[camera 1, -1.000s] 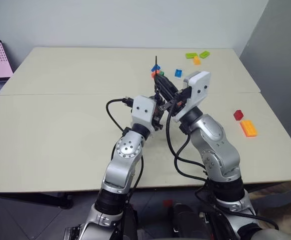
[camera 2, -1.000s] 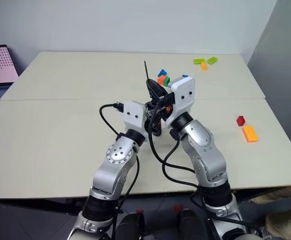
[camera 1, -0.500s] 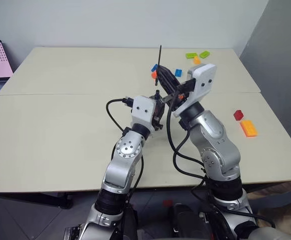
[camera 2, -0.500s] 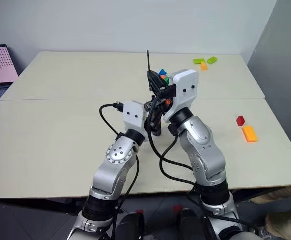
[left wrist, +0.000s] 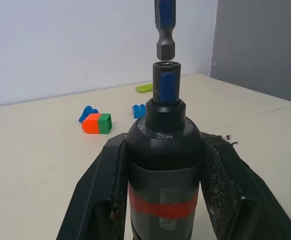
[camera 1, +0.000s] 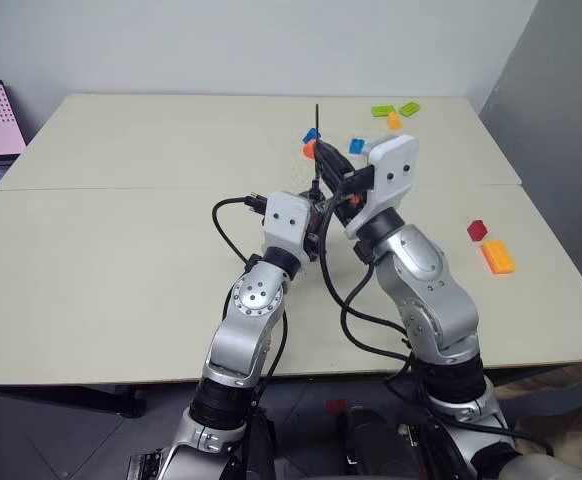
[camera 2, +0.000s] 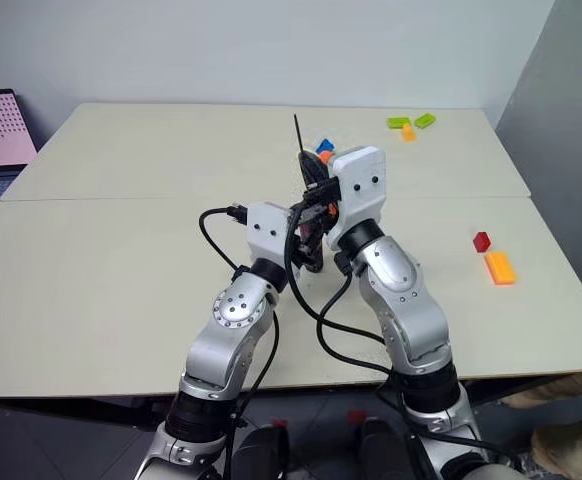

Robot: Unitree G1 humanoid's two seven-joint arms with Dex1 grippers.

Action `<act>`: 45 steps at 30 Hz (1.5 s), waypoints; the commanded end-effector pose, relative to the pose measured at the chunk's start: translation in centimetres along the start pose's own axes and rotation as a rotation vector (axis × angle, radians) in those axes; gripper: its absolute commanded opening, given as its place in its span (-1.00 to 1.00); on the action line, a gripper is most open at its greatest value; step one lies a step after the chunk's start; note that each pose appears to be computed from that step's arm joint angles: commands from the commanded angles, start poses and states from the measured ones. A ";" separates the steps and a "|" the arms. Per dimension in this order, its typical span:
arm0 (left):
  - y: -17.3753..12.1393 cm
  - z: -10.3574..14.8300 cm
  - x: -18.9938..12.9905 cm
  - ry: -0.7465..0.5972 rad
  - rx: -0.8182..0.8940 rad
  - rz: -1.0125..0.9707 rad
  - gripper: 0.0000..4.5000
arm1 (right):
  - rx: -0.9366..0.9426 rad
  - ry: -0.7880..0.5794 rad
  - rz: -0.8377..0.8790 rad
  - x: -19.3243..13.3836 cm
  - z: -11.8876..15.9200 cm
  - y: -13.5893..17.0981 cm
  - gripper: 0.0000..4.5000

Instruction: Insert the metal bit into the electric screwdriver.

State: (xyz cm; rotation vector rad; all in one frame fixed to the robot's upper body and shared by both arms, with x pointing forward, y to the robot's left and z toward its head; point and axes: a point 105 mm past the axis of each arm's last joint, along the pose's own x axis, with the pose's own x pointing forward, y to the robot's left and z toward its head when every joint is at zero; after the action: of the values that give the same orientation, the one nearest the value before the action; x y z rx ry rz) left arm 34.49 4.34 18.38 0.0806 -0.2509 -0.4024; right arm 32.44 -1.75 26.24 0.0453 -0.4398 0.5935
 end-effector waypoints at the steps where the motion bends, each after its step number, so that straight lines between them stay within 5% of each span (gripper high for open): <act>1: 0.0 0.9 0.0 -0.033 0.006 0.006 -0.27 | -0.012 -0.042 0.008 -0.3 1.1 0.4 -1.00; 22: 0.0 0.8 0.1 -0.031 0.005 0.001 -0.27 | -0.001 -0.003 0.028 -1.1 0.6 0.8 -1.00; 45: -0.1 0.8 0.1 -0.028 0.004 0.000 -0.27 | 0.107 0.192 -0.004 -1.0 -2.1 0.0 -1.00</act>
State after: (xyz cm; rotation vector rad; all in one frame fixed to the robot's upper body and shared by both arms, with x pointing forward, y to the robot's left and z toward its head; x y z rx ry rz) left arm 34.54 4.40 18.32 0.0794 -0.2483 -0.4013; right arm 32.78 -2.18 24.45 0.1017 -0.2420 0.5985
